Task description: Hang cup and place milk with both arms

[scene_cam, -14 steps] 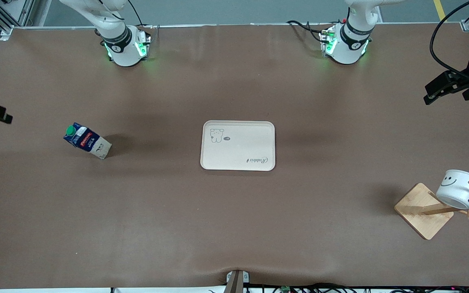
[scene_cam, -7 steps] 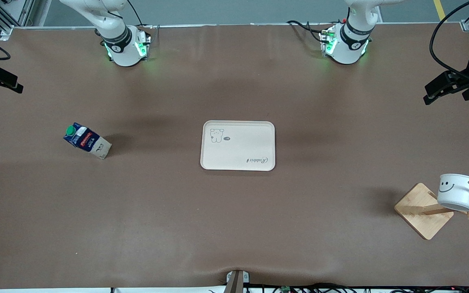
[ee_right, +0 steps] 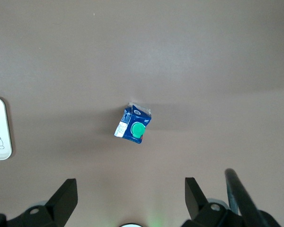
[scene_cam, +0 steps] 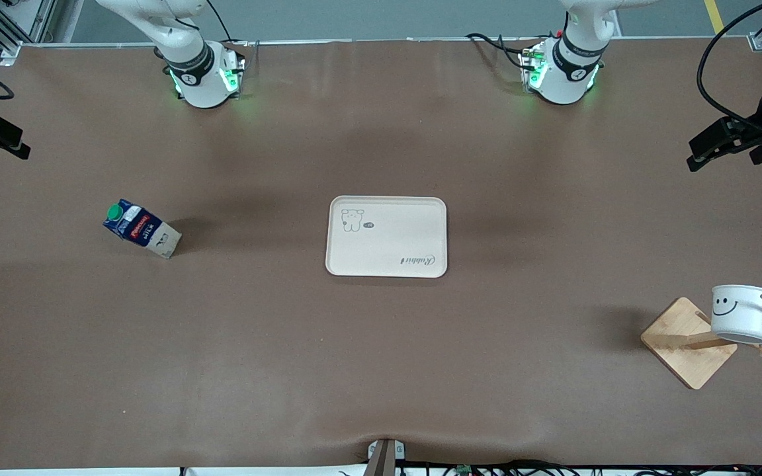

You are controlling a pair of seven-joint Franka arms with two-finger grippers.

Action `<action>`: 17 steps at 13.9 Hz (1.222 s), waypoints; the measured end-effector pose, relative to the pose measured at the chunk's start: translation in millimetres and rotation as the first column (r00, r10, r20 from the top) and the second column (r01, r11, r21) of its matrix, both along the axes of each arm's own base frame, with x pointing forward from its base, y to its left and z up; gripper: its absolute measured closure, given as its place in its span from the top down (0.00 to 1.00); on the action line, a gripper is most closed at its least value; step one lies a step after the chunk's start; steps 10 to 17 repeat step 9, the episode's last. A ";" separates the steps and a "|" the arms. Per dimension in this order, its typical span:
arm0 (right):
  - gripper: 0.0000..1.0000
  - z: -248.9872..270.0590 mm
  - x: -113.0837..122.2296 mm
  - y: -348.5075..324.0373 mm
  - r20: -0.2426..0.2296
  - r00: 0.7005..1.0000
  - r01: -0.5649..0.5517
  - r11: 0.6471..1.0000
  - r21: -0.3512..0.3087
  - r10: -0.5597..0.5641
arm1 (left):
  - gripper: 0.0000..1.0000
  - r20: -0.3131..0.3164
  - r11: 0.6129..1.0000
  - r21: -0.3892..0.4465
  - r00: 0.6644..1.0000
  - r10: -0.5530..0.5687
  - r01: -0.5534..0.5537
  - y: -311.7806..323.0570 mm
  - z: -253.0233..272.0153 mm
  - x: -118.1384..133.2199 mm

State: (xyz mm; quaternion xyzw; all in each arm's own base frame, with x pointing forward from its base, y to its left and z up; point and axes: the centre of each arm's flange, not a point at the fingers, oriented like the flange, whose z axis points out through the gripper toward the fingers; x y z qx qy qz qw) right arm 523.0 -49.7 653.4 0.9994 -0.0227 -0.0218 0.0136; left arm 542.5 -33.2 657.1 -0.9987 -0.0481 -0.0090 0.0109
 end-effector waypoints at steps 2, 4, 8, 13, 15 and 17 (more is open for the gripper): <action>1.00 -0.3 2.7 2.3 0.001 1.000 -0.005 1.000 0.000 0.005 | 1.00 0.000 1.000 0.000 1.000 0.001 -0.001 0.0 -0.3 0.2; 1.00 -1.2 4.3 2.1 -0.001 1.000 -0.005 1.000 0.000 0.005 | 1.00 0.000 1.000 0.000 1.000 0.001 -0.001 -0.2 -0.3 0.2; 1.00 -1.1 4.3 1.3 0.001 1.000 0.028 1.000 0.001 -0.028 | 1.00 0.000 1.000 0.000 1.000 -0.001 0.001 -1.0 -0.3 0.1; 1.00 -0.9 4.4 2.0 0.002 0.999 0.053 0.999 0.000 -0.053 | 1.00 0.000 1.000 0.000 1.000 0.000 0.000 -0.9 -0.3 0.1; 1.00 -0.9 4.4 2.0 0.002 0.999 0.053 0.999 0.000 -0.053 | 1.00 0.000 1.000 0.000 1.000 0.000 0.000 -0.9 -0.3 0.1; 1.00 -0.9 4.4 2.0 0.002 0.999 0.053 0.999 0.000 -0.053 | 1.00 0.000 1.000 0.000 1.000 0.000 0.000 -0.9 -0.3 0.1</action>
